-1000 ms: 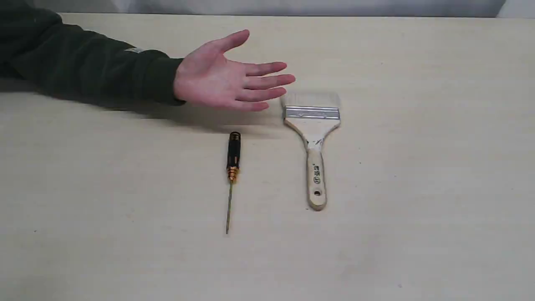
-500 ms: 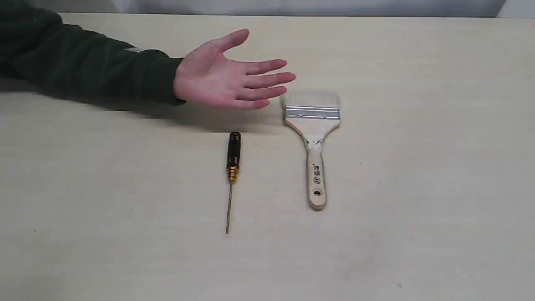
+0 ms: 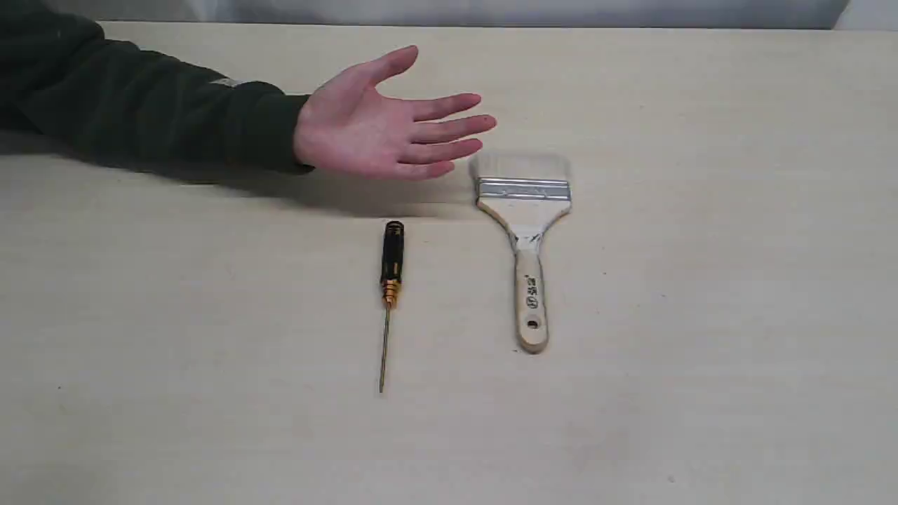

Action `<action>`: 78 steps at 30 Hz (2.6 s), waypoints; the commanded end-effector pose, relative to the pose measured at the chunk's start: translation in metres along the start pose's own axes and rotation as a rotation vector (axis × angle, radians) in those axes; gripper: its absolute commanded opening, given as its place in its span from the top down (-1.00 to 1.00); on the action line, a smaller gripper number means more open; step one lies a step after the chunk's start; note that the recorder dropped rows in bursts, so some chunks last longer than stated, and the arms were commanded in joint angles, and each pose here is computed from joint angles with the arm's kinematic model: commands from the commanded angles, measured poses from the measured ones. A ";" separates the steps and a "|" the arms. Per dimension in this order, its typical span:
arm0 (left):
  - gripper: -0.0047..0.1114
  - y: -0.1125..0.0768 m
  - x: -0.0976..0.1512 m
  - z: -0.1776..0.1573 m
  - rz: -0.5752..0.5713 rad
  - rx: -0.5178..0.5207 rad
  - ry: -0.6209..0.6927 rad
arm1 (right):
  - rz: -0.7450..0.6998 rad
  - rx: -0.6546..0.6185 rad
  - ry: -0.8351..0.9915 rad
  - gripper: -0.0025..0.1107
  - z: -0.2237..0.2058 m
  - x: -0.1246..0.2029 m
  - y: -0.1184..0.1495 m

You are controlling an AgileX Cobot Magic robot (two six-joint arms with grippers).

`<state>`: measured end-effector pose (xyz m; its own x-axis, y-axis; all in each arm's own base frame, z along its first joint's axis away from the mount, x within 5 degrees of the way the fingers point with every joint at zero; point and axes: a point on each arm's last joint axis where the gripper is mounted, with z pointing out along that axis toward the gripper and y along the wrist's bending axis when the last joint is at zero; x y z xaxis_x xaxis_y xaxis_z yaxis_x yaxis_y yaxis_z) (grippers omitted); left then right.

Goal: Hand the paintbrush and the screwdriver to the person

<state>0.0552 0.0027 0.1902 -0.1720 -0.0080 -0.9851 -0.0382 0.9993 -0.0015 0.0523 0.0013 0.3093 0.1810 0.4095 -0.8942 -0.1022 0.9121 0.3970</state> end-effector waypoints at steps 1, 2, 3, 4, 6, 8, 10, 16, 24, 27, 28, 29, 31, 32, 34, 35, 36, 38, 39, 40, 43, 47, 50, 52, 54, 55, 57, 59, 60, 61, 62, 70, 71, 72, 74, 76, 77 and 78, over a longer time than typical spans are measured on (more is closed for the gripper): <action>0.92 -0.001 -0.001 0.000 -0.002 0.010 -0.013 | -0.055 0.026 0.109 0.43 0.020 -0.029 0.014; 0.92 -0.001 -0.001 0.000 -0.002 0.010 -0.013 | -0.092 0.033 0.143 0.43 0.029 -0.036 0.018; 0.92 -0.001 -0.001 0.000 -0.002 0.010 -0.013 | -0.126 0.043 0.187 0.43 0.039 -0.040 0.020; 0.92 -0.001 -0.001 0.000 -0.002 0.010 -0.013 | -0.166 0.047 0.230 0.43 0.049 -0.044 0.022; 0.92 -0.001 -0.001 0.000 -0.002 0.010 -0.013 | -0.198 0.054 0.311 0.43 0.067 -0.050 0.026; 0.92 -0.001 -0.001 0.000 -0.002 0.010 -0.013 | -0.234 0.032 0.376 0.43 0.083 -0.054 0.031; 0.92 -0.001 -0.001 0.000 -0.002 0.010 -0.013 | -0.266 -0.005 0.419 0.43 0.099 -0.055 0.036; 0.92 -0.001 -0.001 0.000 -0.002 0.010 -0.013 | -0.353 -0.050 0.494 0.43 0.138 -0.051 0.038; 0.92 -0.001 0.000 0.000 -0.004 0.010 -0.011 | -0.454 -0.060 0.621 0.43 0.179 -0.028 0.033; 0.92 -0.001 0.000 0.000 -0.004 0.010 -0.011 | -0.487 -0.076 0.704 0.43 0.193 -0.005 0.038; 0.92 -0.001 0.000 0.000 -0.004 0.010 -0.011 | -0.495 -0.072 0.736 0.43 0.197 0.004 0.039; 0.92 -0.001 0.000 0.000 -0.004 0.010 -0.011 | -0.516 -0.068 0.757 0.43 0.200 0.012 0.040; 0.92 -0.001 0.000 0.000 -0.004 0.010 -0.011 | -0.553 -0.064 0.817 0.43 0.209 0.033 0.045; 0.92 -0.001 0.000 0.000 -0.004 0.010 -0.011 | -0.575 -0.062 0.848 0.43 0.213 0.043 0.047; 0.92 -0.001 0.000 0.000 -0.004 0.010 -0.011 | -0.630 -0.049 0.911 0.43 0.220 0.063 0.053; 0.92 -0.001 0.000 0.000 -0.004 0.010 -0.011 | -0.648 -0.024 0.943 0.43 0.224 0.073 0.056; 0.92 -0.001 0.000 0.000 -0.004 0.010 -0.011 | -0.671 0.004 0.971 0.43 0.228 0.082 0.058; 0.92 -0.001 0.000 0.000 -0.004 0.010 -0.011 | -0.707 0.067 1.009 0.43 0.236 0.095 0.063; 0.92 -0.001 0.000 0.000 -0.004 0.010 -0.011 | -0.714 0.084 1.034 0.43 0.240 0.103 0.066; 0.92 -0.001 0.000 0.000 -0.004 0.010 -0.011 | -0.724 0.088 1.061 0.42 0.243 0.110 0.069; 0.92 -0.001 0.000 0.000 -0.004 0.010 -0.011 | -0.704 0.078 1.117 0.35 0.252 0.129 0.079; 0.92 -0.001 0.000 0.000 -0.004 0.010 -0.011 | -0.604 0.090 1.205 0.11 0.262 0.152 0.083; 0.92 -0.001 -0.001 0.000 -0.002 0.010 -0.014 | -0.593 0.096 1.291 0.01 0.265 0.169 0.083; 0.92 -0.001 0.000 0.000 -0.002 0.009 -0.012 | -0.591 0.104 1.333 0.01 0.266 0.182 0.080; 0.92 -0.001 0.000 0.000 -0.002 0.009 -0.012 | -0.594 0.110 1.362 0.01 0.266 0.194 0.077; 0.92 -0.001 0.000 0.000 -0.002 0.009 -0.012 | -0.584 0.113 1.376 0.01 0.266 0.199 0.076; 0.92 -0.001 0.000 0.000 -0.002 0.009 -0.012 | -0.558 0.109 1.393 0.01 0.266 0.209 0.076; 0.92 -0.001 0.000 0.000 -0.002 0.009 -0.012 | -0.534 0.105 1.406 0.01 0.267 0.216 0.075; 0.92 -0.001 0.000 0.000 -0.002 0.009 -0.012 | -0.526 0.103 1.416 0.01 0.266 0.221 0.075; 0.92 -0.001 0.000 0.000 -0.002 0.009 -0.012 | -0.517 0.100 1.430 0.01 0.266 0.225 0.074; 0.92 -0.001 0.000 0.000 -0.002 0.009 -0.012 | -0.512 0.097 1.446 0.01 0.265 0.230 0.074; 0.92 -0.001 0.000 0.000 -0.002 0.009 -0.012 | -0.451 0.100 1.523 0.01 0.261 0.261 0.068; 0.92 -0.001 0.000 0.000 -0.002 0.009 -0.012 | -0.451 0.103 1.531 0.01 0.261 0.264 0.067; 0.92 -0.001 0.000 0.000 -0.002 0.009 -0.012 | -0.453 0.105 1.537 0.01 0.260 0.266 0.066; 0.92 -0.001 0.000 0.000 -0.002 0.009 -0.012 | -0.456 0.110 1.550 0.01 0.260 0.270 0.064; 0.92 -0.001 0.000 0.000 -0.002 0.009 -0.012 | -0.452 0.114 1.559 -0.04 0.259 0.273 0.064; 0.92 -0.001 0.000 0.000 -0.002 0.009 -0.012 | -0.441 0.118 1.566 -0.09 0.258 0.276 0.063; 0.92 -0.001 0.000 0.000 -0.004 0.010 -0.009 | -0.436 0.121 1.573 -0.12 0.258 0.279 0.062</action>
<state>0.0552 0.0027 0.1902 -0.1720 -0.0080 -0.9851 -0.0382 0.9993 -0.0015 0.3470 0.1754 0.1396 -0.9510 -0.2174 -0.2197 -0.2244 0.9745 0.0072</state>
